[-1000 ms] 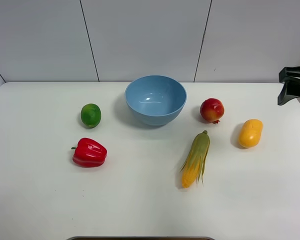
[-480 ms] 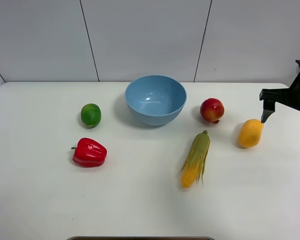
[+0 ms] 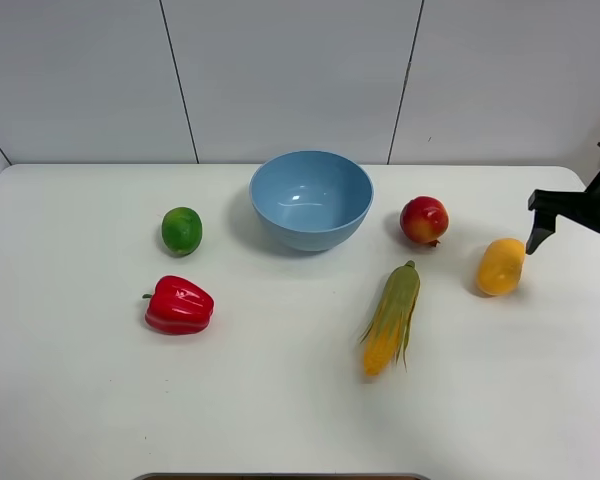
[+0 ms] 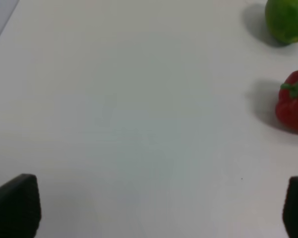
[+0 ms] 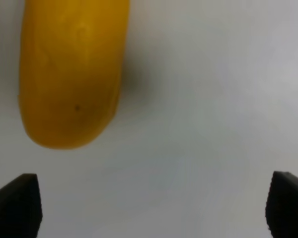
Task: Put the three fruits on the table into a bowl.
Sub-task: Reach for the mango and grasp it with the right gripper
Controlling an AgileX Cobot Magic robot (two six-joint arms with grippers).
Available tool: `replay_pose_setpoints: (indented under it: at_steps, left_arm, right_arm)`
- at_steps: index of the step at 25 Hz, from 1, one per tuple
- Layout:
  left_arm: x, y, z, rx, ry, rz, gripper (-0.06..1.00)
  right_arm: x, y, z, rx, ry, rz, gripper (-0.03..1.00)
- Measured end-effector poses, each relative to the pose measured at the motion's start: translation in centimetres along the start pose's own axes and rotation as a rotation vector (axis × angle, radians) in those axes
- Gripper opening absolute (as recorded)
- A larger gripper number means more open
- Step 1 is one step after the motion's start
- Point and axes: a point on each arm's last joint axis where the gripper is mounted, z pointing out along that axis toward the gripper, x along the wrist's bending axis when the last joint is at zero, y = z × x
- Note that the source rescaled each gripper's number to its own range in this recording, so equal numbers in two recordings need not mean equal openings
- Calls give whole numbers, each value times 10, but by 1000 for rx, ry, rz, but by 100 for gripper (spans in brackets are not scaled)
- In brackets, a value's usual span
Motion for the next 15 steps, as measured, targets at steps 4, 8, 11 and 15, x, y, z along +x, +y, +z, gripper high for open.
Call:
replay_pose_setpoints:
  at_steps: [4,8,11,15]
  left_arm:
    - [0,0,0,0,4,2,100]
    - [0,0,0,0,5,2,100]
    - [0,0,0,0,5,2,100]
    - [0,0,0,0,5,3,100]
  right_arm:
    - [3,7,13,-24,33,-3,92]
    - [4,12,28,-17,36,2,92]
    - [4,14,36,-14,43,7,92]
    - [5,17,40,-40,49,-15,92]
